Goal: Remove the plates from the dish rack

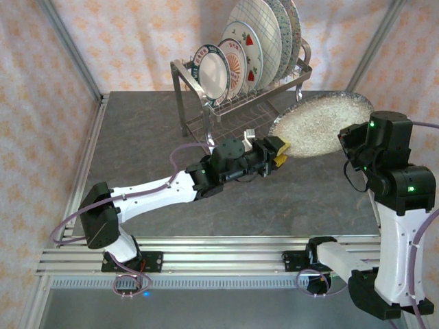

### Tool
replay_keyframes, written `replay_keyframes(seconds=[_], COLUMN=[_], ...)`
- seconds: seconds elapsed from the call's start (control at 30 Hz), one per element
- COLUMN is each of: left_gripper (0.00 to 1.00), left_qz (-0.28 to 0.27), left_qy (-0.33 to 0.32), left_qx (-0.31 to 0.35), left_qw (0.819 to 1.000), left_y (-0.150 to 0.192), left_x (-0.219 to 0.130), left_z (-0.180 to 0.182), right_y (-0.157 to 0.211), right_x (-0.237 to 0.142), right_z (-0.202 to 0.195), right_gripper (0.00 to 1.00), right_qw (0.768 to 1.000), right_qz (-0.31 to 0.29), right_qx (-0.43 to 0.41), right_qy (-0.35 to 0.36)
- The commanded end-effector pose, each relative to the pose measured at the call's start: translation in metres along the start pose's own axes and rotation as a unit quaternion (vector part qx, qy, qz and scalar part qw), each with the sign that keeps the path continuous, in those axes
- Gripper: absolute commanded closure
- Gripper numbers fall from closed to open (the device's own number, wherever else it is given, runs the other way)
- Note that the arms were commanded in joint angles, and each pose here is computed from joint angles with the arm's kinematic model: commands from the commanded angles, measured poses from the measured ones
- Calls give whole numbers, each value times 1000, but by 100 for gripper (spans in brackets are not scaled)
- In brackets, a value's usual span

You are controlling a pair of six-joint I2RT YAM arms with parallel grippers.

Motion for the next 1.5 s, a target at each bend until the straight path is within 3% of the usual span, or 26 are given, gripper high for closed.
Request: replay_keyframes(seconds=[0.0, 0.27, 0.4, 0.5, 0.7, 0.77, 1.03, 1.27, 1.47], left_gripper=[69, 72, 83, 99, 100, 100, 100, 100, 100], left_qz=[1, 4, 4, 6, 7, 8, 13, 3, 8], left_qy=[28, 28, 28, 28, 46, 53, 85, 120, 110], left_qx=[-2, -1, 1, 4, 22, 35, 95, 128, 147], left_qw=[1000, 1000, 1000, 1000, 999, 998, 992, 984, 983], left_y=[-1, 0, -1, -1, -2, -1, 2, 2, 2], left_x=[-8, -7, -8, -10, -16, -19, -25, -32, -33], left_z=[-16, -16, -17, -16, -19, -22, -36, -46, -43], right_y=[-21, -19, -17, -14, -4, -2, 0, -9, -27], right_x=[-34, -31, -28, -26, -21, -21, -19, -27, -50], right_z=[41, 39, 37, 36, 28, 23, 5, -12, -25], right_gripper=[100, 100, 100, 100, 100, 94, 47, 33, 27], right_qw=[984, 984, 985, 987, 992, 994, 999, 998, 988], right_qz=[-49, -44, -40, -30, 3, 11, 15, -24, -106], right_qx=[61, 58, 57, 51, 24, 16, -10, -41, -67], right_qy=[-163, -160, -155, -151, -125, -109, -32, 49, 91])
Point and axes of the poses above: each hand's point on the last joint's axis, 136 mm out from that joint toward the fingers, its own x axis out along the fingers, its own z axis along the line the jaws close on, y = z × x, the point moved 7 cm from there along -x, back along the fingers, and after that the axes turned 2 degrees about x, right-handed, at the moved point
